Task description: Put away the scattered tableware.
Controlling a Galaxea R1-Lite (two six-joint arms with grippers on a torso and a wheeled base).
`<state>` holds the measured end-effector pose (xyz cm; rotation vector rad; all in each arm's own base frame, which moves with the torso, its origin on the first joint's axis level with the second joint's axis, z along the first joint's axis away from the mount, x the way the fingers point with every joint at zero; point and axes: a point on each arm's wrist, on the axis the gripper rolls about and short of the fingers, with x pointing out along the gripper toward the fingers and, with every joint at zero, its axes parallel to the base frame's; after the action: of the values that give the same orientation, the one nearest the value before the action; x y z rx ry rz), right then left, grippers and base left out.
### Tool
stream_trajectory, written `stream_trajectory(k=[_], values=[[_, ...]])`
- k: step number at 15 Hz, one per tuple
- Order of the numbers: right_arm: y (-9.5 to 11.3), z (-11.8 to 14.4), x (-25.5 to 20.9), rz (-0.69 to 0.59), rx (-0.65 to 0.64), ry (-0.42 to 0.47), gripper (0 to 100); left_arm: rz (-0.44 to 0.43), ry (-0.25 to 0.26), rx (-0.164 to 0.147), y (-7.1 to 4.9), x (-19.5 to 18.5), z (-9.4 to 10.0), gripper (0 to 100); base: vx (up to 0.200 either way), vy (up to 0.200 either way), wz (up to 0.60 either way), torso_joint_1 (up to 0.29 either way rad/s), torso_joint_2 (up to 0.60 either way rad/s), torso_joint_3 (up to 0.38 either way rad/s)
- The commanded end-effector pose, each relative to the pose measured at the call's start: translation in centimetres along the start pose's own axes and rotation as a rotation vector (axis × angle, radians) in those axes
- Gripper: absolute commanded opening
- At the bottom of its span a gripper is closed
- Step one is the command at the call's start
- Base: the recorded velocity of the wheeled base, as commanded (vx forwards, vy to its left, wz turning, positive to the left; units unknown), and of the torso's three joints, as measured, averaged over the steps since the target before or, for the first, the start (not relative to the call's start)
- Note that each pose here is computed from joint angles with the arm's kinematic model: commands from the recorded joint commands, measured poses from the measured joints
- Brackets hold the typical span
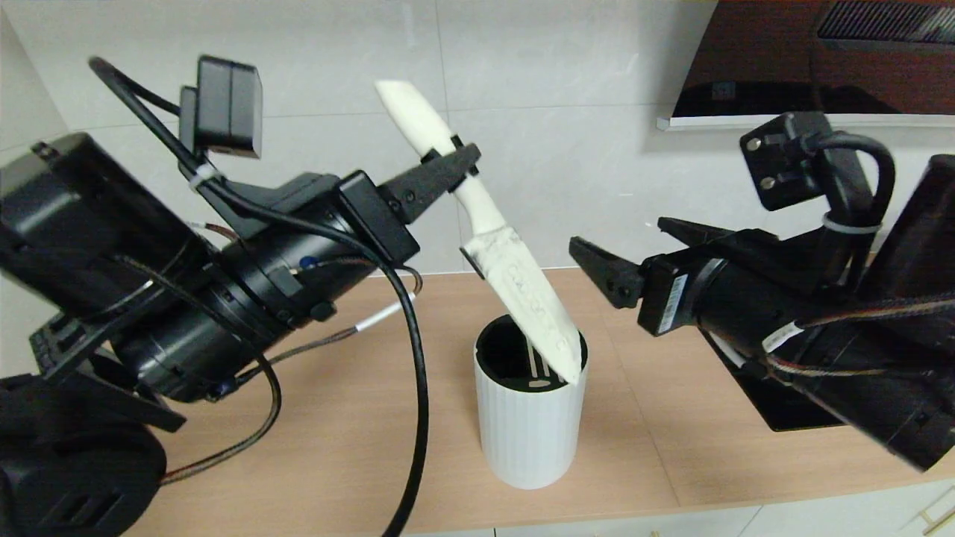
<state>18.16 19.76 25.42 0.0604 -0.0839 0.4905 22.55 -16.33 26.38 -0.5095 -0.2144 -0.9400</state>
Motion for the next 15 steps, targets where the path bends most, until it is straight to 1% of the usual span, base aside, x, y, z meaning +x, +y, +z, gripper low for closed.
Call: stream_trajectory(k=[1,2,3,4,5,6,7,8,9,13,15], values=[[-1.7,1.7,-1.0,-0.044,0.014,-0.053,100,-0.031,-0.083,0.099,0.4,0.3,2.0,0,0.000,0.000,0.00,0.000,0.00,0.000],[-1.8,1.6,-0.8,-0.050,0.012,-0.049,100,-0.046,-0.078,0.120,0.9,0.2,1.9,0,0.000,0.000,0.00,0.000,0.00,0.000],[-2.0,1.3,-0.6,-0.061,0.007,-0.039,100,-0.069,-0.049,0.133,1.3,0.1,1.1,0,0.000,0.000,0.00,0.000,0.00,0.000],[-2.1,1.2,-0.5,-0.064,0.006,-0.037,100,-0.077,-0.046,0.149,1.5,0.1,0.8,0,0.000,0.000,0.00,0.000,0.00,0.000],[-2.0,0.8,-0.3,-0.064,0.001,-0.024,100,-0.074,-0.041,0.234,2.2,0.3,-0.2,0,0.000,0.000,0.00,0.000,0.00,0.000],[-2.0,0.8,-0.3,-0.065,0.000,-0.022,100,-0.065,-0.046,0.323,2.7,0.2,-0.6,0,0.000,0.000,0.00,0.000,0.00,0.000],[-2.1,0.7,-0.3,-0.067,0.000,-0.021,100,-0.059,-0.035,0.416,3.2,0.1,-1.6,0,0.000,0.000,0.00,0.000,0.00,0.000],[-2.3,0.5,-0.1,-0.076,-0.004,-0.013,100,-0.056,-0.033,0.482,3.6,0.0,-2.6,0,0.000,0.000,0.00,0.000,0.00,0.000],[-2.3,0.3,-0.1,-0.079,-0.006,-0.007,100,-0.062,-0.047,0.495,3.7,0.0,-2.8,0,0.000,0.000,0.00,0.000,0.00,0.000],[-2.3,-0.2,0.3,-0.082,-0.019,0.011,100,-0.059,-0.043,0.494,3.8,0.0,-2.9,0,0.000,0.000,0.00,0.000,0.00,0.000],[-2.2,-0.3,0.4,-0.082,-0.021,0.014,100,-0.057,-0.047,0.494,3.7,-0.1,-2.8,0,0.000,0.000,0.00,0.000,0.00,0.000]])
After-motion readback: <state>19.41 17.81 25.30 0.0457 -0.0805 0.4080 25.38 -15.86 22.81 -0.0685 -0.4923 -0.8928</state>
